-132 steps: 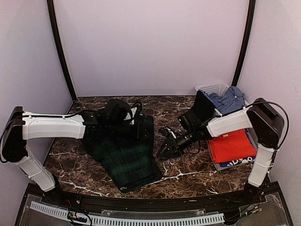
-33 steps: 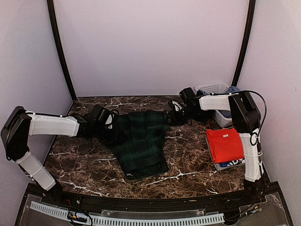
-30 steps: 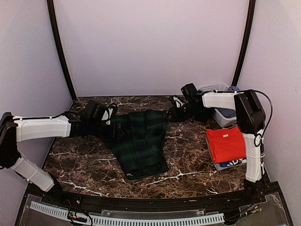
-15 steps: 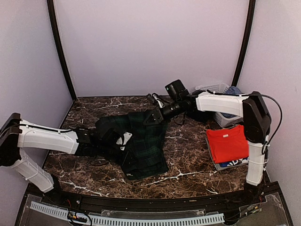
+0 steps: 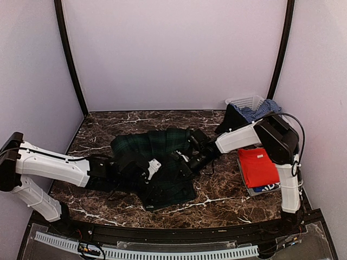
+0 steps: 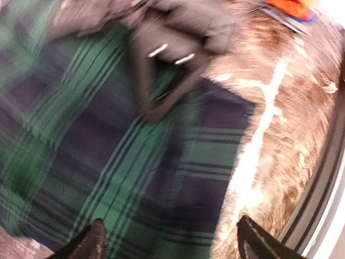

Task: Fold and stack the mixed laundry pile
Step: Pick up the rectangle-folded skirt from the center of the board.

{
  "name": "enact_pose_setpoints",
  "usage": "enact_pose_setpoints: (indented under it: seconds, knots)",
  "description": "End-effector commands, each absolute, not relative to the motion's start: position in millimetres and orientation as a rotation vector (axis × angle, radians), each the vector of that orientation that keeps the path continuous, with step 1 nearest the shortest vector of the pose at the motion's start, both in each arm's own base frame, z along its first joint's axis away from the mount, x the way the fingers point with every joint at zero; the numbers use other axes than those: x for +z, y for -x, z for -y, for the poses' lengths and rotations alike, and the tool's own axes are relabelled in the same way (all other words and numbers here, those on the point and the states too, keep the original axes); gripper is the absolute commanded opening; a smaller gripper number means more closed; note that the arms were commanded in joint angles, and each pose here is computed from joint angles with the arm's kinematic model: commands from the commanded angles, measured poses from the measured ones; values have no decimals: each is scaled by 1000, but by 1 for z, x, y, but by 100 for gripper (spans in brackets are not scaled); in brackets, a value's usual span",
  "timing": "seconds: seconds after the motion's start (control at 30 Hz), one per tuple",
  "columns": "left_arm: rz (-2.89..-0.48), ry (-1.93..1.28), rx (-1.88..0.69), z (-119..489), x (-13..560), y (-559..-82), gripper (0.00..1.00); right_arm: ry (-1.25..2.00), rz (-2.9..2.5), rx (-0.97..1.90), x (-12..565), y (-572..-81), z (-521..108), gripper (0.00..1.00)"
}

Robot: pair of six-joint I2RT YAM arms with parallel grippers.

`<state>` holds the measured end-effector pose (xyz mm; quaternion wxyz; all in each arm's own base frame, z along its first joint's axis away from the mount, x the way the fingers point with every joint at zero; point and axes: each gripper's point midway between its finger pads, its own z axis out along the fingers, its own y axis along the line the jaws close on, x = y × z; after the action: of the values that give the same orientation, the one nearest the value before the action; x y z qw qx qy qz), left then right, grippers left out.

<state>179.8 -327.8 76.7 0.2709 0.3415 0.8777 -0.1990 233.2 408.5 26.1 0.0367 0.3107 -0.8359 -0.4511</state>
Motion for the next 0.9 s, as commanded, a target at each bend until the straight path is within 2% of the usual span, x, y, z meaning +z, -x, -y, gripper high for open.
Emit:
enact_pose_setpoints:
  seconds: [0.0,0.27,0.57,0.63,0.87]
  knots:
    - [-2106,-1061,-297,333,102,-183,85,-997,2643,-1277,1,-233,-394,0]
    - [-1916,-1443,102,352,58,-164,84,-989,2660,-1224,-18,-230,-386,0]
    - [-1873,-1536,323,366,27,-164,79,-991,2649,-1234,-19,-229,-386,0]
    - [-1852,-1511,426,362,25,-173,76,-993,2650,-1236,-18,-229,-386,0]
    - [-1764,-1398,652,349,39,-198,55,-983,2653,-1230,-22,-228,-385,0]
